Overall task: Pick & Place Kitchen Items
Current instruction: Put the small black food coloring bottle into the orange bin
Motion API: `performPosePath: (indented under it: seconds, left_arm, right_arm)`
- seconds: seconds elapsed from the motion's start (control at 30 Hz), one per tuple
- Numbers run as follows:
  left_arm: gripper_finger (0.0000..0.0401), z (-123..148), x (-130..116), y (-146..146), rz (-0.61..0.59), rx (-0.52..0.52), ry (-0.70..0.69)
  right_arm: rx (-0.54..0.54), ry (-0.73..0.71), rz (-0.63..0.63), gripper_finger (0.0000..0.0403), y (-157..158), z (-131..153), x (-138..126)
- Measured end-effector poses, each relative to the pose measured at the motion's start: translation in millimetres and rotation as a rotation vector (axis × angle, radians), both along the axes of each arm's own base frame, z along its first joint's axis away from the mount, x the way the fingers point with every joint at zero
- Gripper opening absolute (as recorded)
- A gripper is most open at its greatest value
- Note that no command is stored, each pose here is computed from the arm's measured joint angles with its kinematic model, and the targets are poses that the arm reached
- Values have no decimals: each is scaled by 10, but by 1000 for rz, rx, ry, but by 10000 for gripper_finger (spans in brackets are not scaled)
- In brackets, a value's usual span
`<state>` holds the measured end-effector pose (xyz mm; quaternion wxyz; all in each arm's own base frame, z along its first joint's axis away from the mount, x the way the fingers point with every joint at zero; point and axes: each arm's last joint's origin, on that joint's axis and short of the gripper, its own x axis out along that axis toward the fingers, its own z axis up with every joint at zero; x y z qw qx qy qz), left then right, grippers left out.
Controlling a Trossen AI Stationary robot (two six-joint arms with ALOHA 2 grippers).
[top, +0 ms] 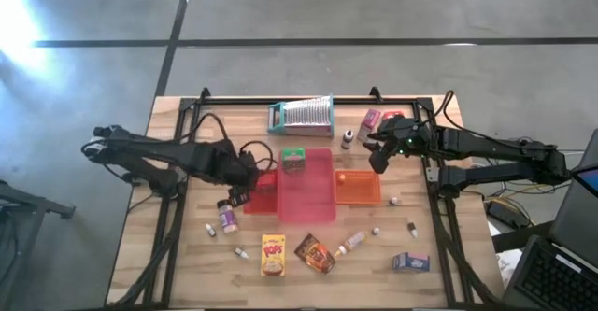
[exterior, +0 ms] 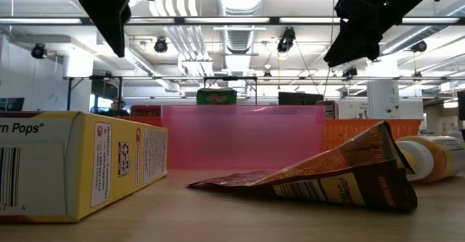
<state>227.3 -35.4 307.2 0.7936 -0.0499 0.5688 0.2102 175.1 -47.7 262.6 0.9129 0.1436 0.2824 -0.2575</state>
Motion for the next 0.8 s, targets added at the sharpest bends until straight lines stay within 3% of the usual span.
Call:
performPosePath:
  seconds: [0.3,0.8]
  left_arm:
    - [277,6,-82,-249,37,67,-49]
    - [277,6,-120,-383,79,59,-101]
  right_arm:
    - [0,0,0,186,0,0,0]
    - [0,0,0,210,-1,0,0]
